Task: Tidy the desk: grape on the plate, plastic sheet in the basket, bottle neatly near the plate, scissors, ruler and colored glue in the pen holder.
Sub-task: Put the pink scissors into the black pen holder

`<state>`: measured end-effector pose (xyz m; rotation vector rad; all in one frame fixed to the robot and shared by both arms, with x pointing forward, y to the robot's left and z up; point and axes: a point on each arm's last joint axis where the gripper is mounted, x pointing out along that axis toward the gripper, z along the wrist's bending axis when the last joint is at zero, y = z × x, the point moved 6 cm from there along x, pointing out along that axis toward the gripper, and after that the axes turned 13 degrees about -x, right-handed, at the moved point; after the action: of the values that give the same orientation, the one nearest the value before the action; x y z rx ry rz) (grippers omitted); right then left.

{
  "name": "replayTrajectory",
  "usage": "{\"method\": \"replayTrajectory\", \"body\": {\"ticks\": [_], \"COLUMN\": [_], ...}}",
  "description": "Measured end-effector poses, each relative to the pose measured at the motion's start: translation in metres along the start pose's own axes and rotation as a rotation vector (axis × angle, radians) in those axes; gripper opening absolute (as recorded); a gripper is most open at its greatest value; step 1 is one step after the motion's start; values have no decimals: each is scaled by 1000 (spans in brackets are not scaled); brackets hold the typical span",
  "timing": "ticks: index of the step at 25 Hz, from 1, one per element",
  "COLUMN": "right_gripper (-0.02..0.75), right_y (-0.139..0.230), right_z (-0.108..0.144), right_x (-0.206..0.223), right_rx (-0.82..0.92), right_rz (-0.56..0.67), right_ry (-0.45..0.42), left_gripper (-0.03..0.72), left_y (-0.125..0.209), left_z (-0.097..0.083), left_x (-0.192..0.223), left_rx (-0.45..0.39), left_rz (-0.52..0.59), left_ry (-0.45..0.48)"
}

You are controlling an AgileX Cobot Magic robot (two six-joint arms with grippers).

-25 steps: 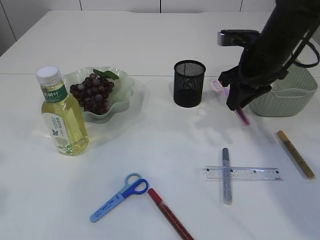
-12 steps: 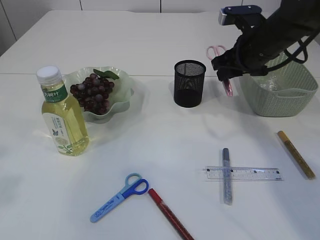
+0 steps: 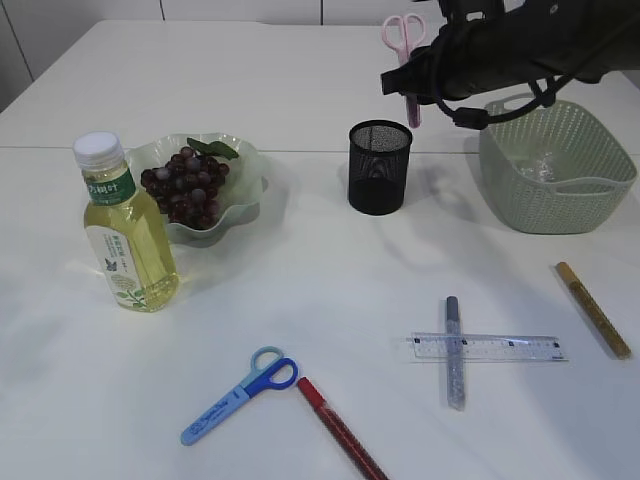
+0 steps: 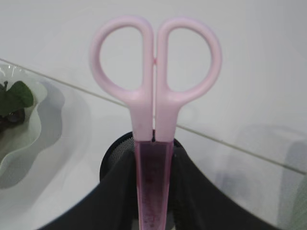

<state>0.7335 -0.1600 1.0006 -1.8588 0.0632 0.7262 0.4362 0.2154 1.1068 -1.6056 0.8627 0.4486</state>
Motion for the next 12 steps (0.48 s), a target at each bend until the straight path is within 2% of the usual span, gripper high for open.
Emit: {"method": "replayTrajectory", "body": {"ticks": [6, 12], "right_gripper": [200, 200], "right_y": [-4, 11], "right_z": [-13, -14], "right_x": [15, 34], "right_rx": [-2, 7], "right_rz": [-103, -107], "right_ry": [116, 155], "left_gripper": [415, 415], "left_y": [-5, -8], "left_z": [-2, -3], "left_x": [0, 0], "left_rx": [0, 0], "left_rz": [-30, -50], "left_ry": [10, 17]}}
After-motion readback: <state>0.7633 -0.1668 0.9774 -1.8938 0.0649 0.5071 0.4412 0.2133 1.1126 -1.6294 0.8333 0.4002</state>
